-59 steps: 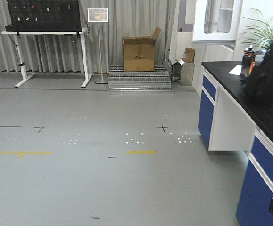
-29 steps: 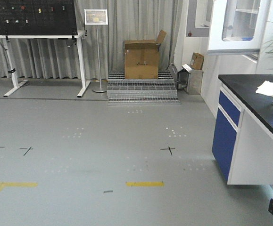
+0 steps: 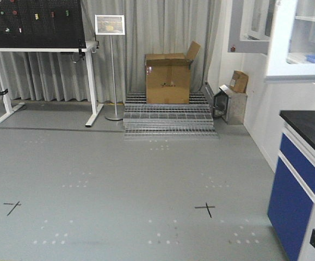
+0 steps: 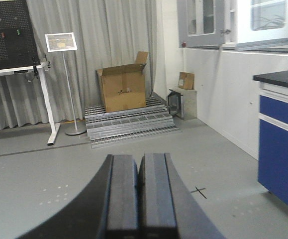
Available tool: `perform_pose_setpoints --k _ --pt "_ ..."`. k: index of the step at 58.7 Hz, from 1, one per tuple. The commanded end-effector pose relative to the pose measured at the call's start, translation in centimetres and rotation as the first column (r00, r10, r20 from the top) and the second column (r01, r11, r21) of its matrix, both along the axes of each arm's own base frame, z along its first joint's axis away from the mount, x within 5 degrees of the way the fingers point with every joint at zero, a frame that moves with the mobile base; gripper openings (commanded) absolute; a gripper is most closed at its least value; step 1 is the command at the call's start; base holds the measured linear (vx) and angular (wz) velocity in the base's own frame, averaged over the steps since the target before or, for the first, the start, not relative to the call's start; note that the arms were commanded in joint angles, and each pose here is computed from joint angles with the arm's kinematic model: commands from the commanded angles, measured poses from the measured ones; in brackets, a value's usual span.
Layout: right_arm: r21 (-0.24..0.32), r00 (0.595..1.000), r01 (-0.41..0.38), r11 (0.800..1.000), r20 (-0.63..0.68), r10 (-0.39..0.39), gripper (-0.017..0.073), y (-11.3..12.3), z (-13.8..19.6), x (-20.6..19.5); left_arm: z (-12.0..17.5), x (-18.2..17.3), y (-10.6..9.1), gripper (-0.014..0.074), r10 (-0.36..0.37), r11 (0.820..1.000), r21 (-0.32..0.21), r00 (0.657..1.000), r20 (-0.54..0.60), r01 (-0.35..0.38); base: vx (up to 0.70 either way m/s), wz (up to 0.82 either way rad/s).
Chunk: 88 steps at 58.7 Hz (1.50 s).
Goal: Pick beaker and place in left cabinet
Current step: 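Drive the base away from the bench toward the white cabinet, holding the beaker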
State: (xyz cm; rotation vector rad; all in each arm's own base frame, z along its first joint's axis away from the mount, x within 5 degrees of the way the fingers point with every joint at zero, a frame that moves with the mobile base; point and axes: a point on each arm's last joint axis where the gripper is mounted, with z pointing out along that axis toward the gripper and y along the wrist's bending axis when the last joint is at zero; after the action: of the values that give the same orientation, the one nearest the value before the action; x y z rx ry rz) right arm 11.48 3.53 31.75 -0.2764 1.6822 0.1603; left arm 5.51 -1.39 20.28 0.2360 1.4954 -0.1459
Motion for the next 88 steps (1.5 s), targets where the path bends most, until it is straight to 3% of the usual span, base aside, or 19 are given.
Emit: perform_pose_setpoints --k 1,88 --pt "0.006 0.995 -0.044 0.999 0.089 0.043 -0.0006 0.35 1.58 -0.12 0.30 -0.15 0.04 0.0001 -0.002 0.999 -0.032 0.997 0.083 0.005 0.75 0.11" --pt "0.005 0.995 -0.041 0.999 0.086 0.041 -0.0006 0.33 1.55 -0.12 0.29 -0.15 0.03 0.0001 -0.002 0.999 -0.031 0.997 0.082 0.005 0.76 0.01"
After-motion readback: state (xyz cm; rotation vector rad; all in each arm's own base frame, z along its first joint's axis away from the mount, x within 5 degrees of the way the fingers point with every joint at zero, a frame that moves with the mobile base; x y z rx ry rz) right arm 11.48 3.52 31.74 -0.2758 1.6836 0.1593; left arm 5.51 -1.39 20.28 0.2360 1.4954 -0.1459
